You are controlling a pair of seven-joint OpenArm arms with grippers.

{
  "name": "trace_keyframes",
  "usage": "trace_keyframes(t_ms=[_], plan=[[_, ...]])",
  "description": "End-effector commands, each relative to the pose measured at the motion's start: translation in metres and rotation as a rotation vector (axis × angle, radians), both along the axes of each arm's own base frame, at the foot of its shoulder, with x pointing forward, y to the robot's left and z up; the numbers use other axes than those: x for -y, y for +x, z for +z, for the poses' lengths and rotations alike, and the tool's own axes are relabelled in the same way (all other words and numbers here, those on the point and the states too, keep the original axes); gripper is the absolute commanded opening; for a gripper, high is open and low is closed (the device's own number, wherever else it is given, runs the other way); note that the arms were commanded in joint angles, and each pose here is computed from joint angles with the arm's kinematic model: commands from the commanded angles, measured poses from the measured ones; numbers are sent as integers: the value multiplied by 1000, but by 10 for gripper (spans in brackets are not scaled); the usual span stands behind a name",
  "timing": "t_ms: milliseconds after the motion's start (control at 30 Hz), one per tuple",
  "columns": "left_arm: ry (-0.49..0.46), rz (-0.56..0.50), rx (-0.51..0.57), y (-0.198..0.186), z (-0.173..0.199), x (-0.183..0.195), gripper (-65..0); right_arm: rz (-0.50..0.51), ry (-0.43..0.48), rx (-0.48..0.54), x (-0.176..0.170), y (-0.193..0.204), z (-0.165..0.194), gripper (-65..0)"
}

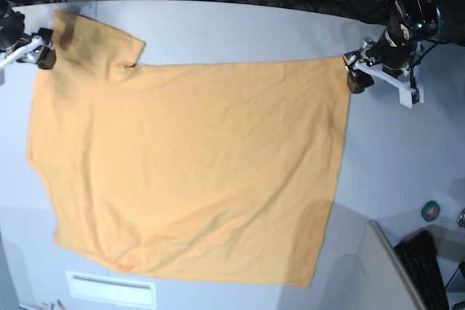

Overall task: Layout the t-shirt on the table in an organized manner, then fold the t-shirt properly
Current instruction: 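Release and regrasp the shirt's shoulder edges with both grippers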

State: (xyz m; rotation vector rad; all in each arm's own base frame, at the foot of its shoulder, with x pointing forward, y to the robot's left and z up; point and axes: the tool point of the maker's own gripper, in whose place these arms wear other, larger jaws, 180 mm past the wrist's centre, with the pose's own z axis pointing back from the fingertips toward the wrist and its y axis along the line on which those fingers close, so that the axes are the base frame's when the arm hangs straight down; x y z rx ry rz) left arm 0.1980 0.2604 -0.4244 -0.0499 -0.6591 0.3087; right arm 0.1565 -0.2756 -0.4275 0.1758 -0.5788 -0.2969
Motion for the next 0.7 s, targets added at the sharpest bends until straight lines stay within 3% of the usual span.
trace_keyframes(t_ms=[0,200,333,400,533,600,667], plan=[[-24,-11,2,-2,-4,3,-135,13,-7,41,2,5,9,-264],[-109,-65,-97,-29,-45,15,-128,-29,37,117,13,5,18,-261],[-142,-80,-109,-27,-55,22,-130,-118,152,173,22,-4,12,-261],[-156,-73,-112,-24,-59,24,-132,-177,211,166,29,-16,0,-261],[-199,-62,-127,-23,-70,34,-137,-189,243,105,41,-30,-21,-261],[-208,-71,-127,-23,-71,38,-191,-184,245,90,47,-33,-25,-261],[-210,-78,-129,-23,-72,40,-346,-191,252,73,52,-37,-30,-261]])
